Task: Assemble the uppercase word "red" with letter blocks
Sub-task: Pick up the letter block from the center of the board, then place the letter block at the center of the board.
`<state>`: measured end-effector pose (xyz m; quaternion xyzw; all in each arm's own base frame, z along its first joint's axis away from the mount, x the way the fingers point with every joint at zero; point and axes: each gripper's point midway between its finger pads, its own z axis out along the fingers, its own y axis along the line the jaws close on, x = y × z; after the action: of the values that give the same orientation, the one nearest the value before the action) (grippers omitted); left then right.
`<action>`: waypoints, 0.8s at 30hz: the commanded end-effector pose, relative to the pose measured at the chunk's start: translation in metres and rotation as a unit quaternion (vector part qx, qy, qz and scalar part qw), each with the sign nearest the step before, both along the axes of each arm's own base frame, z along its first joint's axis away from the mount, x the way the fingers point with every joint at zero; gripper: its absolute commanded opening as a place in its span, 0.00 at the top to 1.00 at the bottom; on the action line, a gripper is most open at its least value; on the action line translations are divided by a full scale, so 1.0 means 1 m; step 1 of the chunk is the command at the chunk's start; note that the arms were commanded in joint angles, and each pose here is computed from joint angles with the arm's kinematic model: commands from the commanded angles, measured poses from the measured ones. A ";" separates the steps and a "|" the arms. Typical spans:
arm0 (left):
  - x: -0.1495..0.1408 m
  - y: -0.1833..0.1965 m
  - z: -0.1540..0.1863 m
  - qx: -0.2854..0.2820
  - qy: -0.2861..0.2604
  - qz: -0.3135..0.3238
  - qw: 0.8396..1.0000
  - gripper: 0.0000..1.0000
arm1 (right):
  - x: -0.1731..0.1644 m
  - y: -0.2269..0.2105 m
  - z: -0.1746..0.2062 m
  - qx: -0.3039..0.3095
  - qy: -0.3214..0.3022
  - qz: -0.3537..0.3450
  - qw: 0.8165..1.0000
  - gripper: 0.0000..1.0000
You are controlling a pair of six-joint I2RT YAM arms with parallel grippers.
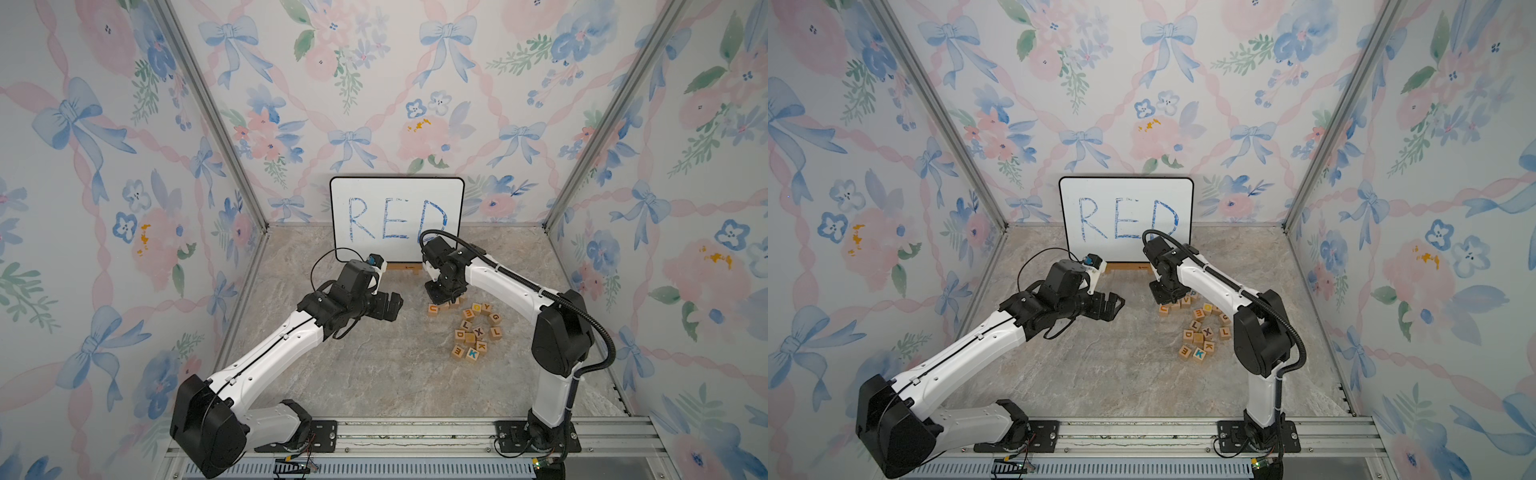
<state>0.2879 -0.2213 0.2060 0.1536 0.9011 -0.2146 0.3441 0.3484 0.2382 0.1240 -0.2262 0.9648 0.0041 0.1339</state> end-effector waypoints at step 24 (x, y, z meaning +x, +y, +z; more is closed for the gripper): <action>-0.064 0.048 0.024 -0.050 0.025 0.050 0.997 0.02 | -0.035 0.112 -0.029 -0.033 0.032 0.204 0.978 0.83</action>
<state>0.2318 -0.1843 0.2297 0.1013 0.8953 -0.2555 0.3506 0.3293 0.3411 0.1016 -0.3849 0.9156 0.0081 0.1161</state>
